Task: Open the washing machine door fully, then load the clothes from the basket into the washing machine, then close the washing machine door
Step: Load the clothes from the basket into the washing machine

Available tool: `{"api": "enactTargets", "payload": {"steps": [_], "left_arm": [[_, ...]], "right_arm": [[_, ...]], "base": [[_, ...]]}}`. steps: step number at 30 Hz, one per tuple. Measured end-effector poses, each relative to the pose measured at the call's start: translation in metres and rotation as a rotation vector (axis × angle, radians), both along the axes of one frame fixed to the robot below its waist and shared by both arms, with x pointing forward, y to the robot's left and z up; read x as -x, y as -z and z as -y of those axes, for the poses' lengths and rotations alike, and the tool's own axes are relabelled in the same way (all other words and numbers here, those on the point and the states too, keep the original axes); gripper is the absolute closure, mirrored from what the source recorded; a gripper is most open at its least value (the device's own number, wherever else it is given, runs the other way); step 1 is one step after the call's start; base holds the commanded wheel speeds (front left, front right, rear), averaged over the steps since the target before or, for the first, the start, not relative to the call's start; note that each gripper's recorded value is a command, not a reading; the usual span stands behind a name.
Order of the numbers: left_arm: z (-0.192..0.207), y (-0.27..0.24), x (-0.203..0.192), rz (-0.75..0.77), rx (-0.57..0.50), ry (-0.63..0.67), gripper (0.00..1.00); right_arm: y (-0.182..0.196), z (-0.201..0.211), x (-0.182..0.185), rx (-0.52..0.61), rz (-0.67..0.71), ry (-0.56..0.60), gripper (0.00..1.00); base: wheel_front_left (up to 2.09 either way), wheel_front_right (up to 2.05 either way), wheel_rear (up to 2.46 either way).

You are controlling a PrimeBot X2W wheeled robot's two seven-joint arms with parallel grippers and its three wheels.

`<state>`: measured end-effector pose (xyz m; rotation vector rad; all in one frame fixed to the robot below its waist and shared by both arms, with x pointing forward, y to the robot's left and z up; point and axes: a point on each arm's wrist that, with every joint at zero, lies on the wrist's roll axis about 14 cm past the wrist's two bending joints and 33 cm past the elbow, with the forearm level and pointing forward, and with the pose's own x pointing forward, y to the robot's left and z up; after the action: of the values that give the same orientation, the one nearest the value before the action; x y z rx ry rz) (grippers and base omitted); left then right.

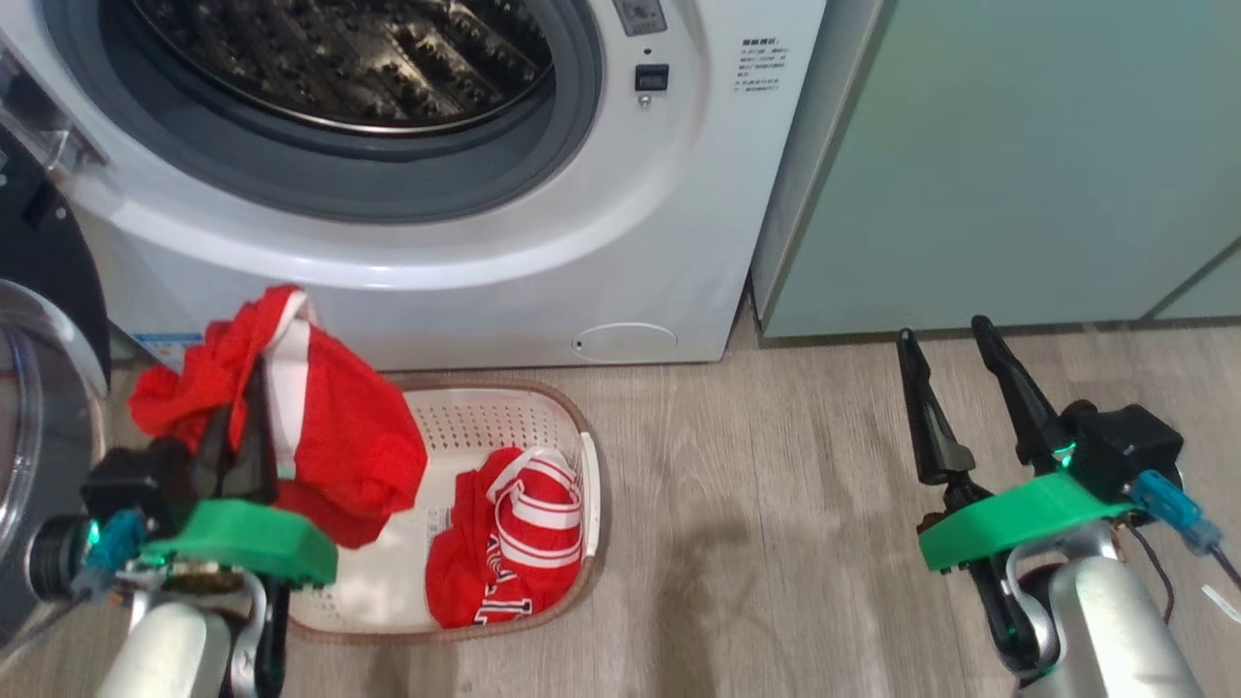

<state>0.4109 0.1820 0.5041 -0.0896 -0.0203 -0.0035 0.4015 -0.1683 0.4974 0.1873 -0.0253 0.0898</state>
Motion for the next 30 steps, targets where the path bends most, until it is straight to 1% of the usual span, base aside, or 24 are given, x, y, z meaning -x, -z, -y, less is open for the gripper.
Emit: {"api": "enactTargets", "payload": {"steps": [3, 8, 13, 20, 24, 30], "left_arm": [[0.001, 0.001, -0.013, 0.002, 0.000, 0.002, 1.00], [0.007, -0.001, -0.047, 0.019, 0.016, 0.024, 1.00], [0.021, 0.015, -0.084, -0.021, 0.032, 0.073, 1.00], [0.044, 0.032, -0.153, -0.073, 0.028, 0.158, 1.00], [0.058, 0.047, -0.191, -0.137, 0.030, 0.194, 1.00], [0.072, 0.080, -0.234, -0.278, 0.025, 0.219, 1.00]], "right_arm": [[0.005, -0.001, -0.003, -0.002, -0.012, -0.002, 0.00], [0.014, -0.004, -0.014, -0.012, -0.033, -0.012, 0.00], [0.020, -0.008, -0.030, -0.024, -0.036, -0.026, 0.00], [0.045, -0.004, -0.042, -0.038, -0.080, -0.013, 0.00], [0.056, 0.002, -0.047, -0.042, -0.100, 0.002, 0.00], [0.071, 0.013, -0.050, -0.048, -0.135, 0.029, 0.00]], "base": [[0.00, 0.00, 0.00], [0.00, 0.00, 0.00], [0.00, 0.00, 0.00], [0.00, 0.00, 0.00], [0.00, 0.00, 0.00], [0.00, 0.00, 0.00]]}}
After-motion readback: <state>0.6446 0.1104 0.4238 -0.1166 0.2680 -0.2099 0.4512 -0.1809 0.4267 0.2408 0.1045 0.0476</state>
